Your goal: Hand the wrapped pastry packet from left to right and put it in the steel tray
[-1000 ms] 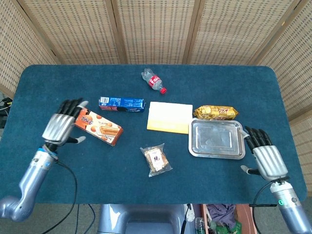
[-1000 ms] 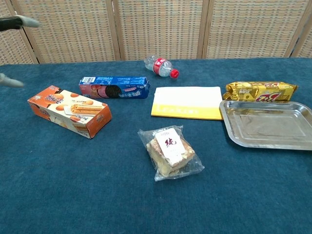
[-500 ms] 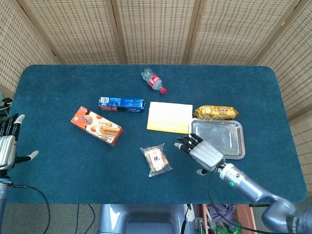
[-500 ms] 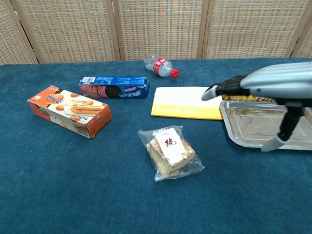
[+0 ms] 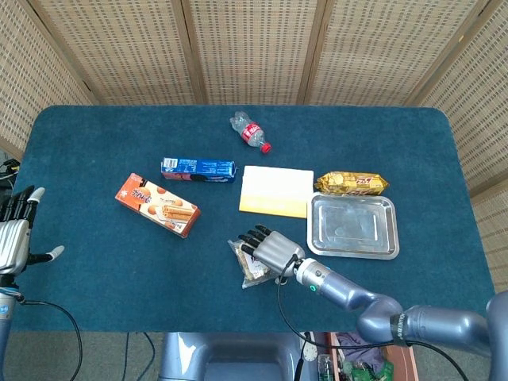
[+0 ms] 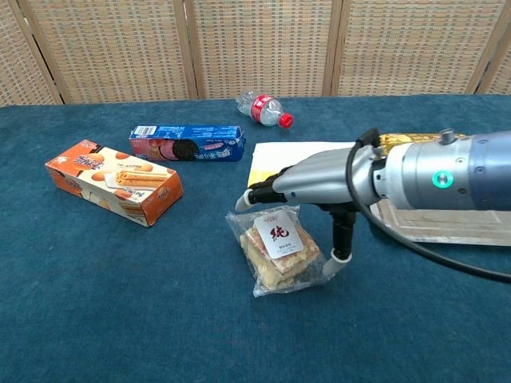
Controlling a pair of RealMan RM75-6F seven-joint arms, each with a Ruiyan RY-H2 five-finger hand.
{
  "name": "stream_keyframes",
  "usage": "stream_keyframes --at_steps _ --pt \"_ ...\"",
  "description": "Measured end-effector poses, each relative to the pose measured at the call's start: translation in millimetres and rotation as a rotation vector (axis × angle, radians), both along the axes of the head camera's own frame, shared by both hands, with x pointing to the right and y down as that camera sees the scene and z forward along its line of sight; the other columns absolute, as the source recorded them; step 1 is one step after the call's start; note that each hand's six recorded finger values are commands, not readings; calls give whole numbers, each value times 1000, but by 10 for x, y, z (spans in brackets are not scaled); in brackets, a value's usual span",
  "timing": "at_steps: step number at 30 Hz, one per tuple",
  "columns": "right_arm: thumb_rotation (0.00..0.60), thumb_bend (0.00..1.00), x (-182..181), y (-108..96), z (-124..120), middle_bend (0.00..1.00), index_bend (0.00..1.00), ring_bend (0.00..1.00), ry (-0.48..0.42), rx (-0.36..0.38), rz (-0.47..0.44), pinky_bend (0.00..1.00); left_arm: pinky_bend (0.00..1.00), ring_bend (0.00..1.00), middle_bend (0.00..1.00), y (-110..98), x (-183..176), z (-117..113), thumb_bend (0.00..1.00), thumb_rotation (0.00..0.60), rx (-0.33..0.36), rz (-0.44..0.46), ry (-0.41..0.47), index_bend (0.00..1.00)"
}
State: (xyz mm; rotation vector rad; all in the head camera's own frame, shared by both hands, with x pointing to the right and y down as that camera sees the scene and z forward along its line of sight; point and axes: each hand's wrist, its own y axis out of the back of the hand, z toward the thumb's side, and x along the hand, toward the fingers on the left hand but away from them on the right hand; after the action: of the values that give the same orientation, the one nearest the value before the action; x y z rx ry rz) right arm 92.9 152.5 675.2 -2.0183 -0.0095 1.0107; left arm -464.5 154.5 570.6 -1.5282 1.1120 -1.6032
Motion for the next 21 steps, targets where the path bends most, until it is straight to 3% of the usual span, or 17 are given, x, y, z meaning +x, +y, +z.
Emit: stream_keyframes --at_steps 1,3,6,8,10,16,21 --pt "600 0 -34 -6 32 1 0 3 6 1 5 0 0 0 0 -2 -4 7 0 600 -2 -1 0 0" --pt "600 0 -99 -18 95 109 29 99 19 1 20 31 0 0 0 -7 -14 20 0 600 -6 -7 2 0" --pt "600 0 -162 -24 155 382 255 342 34 -6 44 197 0 0 0 -15 -26 26 0 600 -9 -11 3 0" --pt "600 8 -197 -27 175 490 398 424 42 -5 56 230 0 0 0 -19 -29 27 0 600 -9 -12 3 0" --pt "600 35 -222 -35 172 521 451 443 38 5 69 233 0 0 0 -19 -31 30 0 600 -11 -13 5 0" --pt "600 68 -214 -141 27 524 456 443 -8 36 119 235 0 0 0 -19 -36 22 0 600 -11 -15 11 0" --pt "600 65 17 -439 -211 524 456 443 -12 119 166 235 0 0 0 -11 -31 39 0 600 -20 -14 14 0"
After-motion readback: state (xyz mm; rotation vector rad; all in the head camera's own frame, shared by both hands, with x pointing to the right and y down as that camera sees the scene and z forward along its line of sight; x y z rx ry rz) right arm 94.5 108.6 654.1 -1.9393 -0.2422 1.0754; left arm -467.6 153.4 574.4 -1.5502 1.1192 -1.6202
